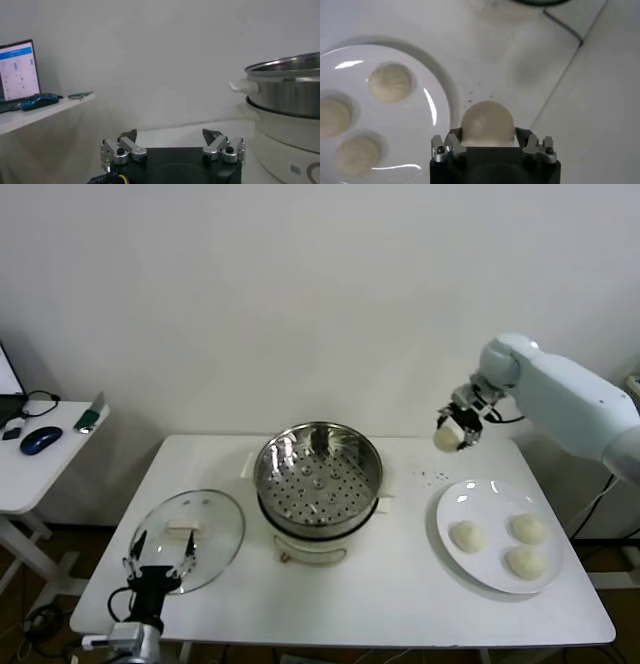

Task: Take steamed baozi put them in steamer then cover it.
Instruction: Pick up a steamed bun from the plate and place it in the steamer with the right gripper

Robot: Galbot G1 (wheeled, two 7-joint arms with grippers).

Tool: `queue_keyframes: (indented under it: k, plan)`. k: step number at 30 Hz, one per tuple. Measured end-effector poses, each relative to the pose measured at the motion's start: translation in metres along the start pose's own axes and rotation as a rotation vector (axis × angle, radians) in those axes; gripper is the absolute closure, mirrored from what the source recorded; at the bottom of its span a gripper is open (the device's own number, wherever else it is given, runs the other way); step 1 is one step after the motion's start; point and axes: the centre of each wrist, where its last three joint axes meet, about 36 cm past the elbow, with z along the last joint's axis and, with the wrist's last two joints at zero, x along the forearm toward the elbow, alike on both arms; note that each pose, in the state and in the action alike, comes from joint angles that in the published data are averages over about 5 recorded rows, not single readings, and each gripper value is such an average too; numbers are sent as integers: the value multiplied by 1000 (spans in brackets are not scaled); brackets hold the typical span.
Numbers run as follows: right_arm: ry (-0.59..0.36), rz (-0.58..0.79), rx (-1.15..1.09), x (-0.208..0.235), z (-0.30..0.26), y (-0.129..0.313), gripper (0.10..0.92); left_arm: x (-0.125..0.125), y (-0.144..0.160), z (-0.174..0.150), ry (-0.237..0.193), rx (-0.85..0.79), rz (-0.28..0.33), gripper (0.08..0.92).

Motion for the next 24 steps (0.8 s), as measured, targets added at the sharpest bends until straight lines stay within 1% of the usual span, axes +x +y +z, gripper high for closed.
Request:
queue_keyframes:
  k: [6, 13, 18, 24]
  plan:
    - [13, 9, 252, 13, -60, -58, 318, 1, -1, 2, 5, -6, 16, 177]
    - [44, 10, 521, 4, -133, -111, 310, 1, 3, 2, 4, -23, 27, 177]
    - [53, -3, 655, -17, -176, -132, 312, 4, 6, 1, 3, -28, 28, 177]
    - [55, -31, 742, -48, -208, -141, 314, 8, 11, 2, 7, -34, 29, 177]
